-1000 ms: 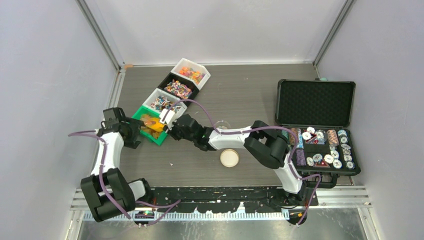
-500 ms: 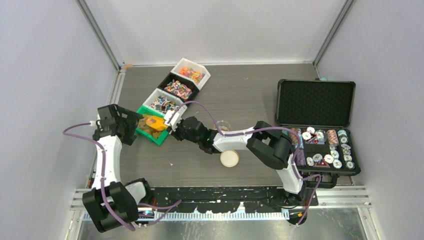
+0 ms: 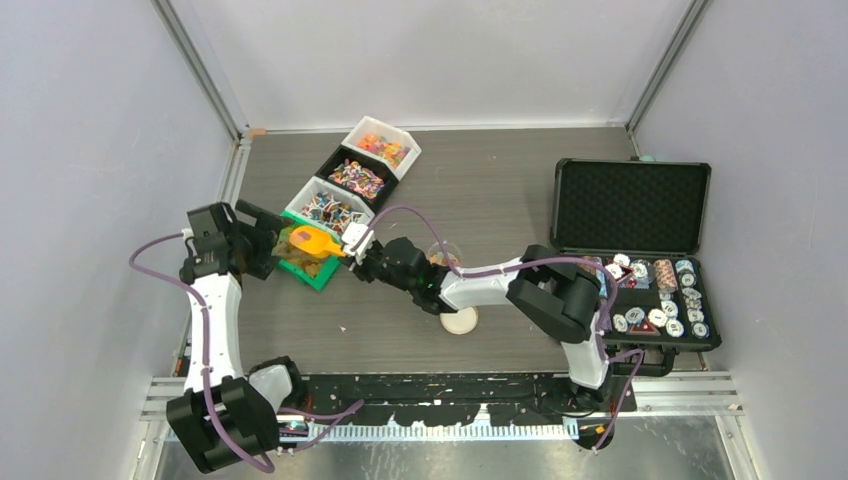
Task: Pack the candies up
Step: Scoop the fake candies from the storage box.
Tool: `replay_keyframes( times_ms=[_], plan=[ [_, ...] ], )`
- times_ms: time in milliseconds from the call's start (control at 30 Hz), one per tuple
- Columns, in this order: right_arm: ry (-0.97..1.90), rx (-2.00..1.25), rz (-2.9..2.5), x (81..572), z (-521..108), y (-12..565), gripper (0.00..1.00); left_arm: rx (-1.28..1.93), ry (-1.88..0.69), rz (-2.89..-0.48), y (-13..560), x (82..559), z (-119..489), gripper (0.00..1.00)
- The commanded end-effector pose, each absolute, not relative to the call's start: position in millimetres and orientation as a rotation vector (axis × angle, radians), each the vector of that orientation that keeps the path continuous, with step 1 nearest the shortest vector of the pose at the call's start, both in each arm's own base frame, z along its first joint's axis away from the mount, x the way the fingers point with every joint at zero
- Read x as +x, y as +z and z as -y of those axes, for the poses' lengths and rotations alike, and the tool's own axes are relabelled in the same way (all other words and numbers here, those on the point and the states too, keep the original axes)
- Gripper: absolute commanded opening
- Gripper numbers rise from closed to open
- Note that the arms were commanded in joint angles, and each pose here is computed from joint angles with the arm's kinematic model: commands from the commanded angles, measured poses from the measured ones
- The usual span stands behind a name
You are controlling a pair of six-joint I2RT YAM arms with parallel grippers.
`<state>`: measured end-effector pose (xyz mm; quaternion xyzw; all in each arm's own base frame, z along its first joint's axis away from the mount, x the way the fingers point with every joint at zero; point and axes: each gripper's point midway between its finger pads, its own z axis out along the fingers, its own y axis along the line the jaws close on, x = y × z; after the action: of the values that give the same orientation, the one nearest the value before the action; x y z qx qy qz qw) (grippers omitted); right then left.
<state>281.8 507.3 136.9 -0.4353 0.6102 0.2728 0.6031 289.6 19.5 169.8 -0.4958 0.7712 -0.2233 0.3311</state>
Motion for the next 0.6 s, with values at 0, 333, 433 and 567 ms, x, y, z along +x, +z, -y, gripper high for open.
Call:
replay_keyframes(
  times_ms=[0, 333, 433, 567],
  plan=[
    [0.678, -0.851, -1.197, 278.3, -495.5, 231.0, 0.00, -1.144, -0.727, -2.002, 217.3, 299.8, -0.3, 0.94],
    [0.558, -0.765, -1.131, 277.5, -446.1, 261.5, 0.00, -1.058, -0.954, -2.005, 250.7, 297.2, 34.9, 0.94],
    [0.510, -0.750, -1.127, 275.0, -424.7, 270.3, 0.00, -0.994, -0.940, -2.001, 261.3, 295.4, 37.0, 0.94],
    [0.417, -0.757, -1.157, 273.2, -393.1, 274.5, 0.00, -0.901, -0.913, -1.985, 271.4, 296.1, 39.0, 0.94]
  ],
)
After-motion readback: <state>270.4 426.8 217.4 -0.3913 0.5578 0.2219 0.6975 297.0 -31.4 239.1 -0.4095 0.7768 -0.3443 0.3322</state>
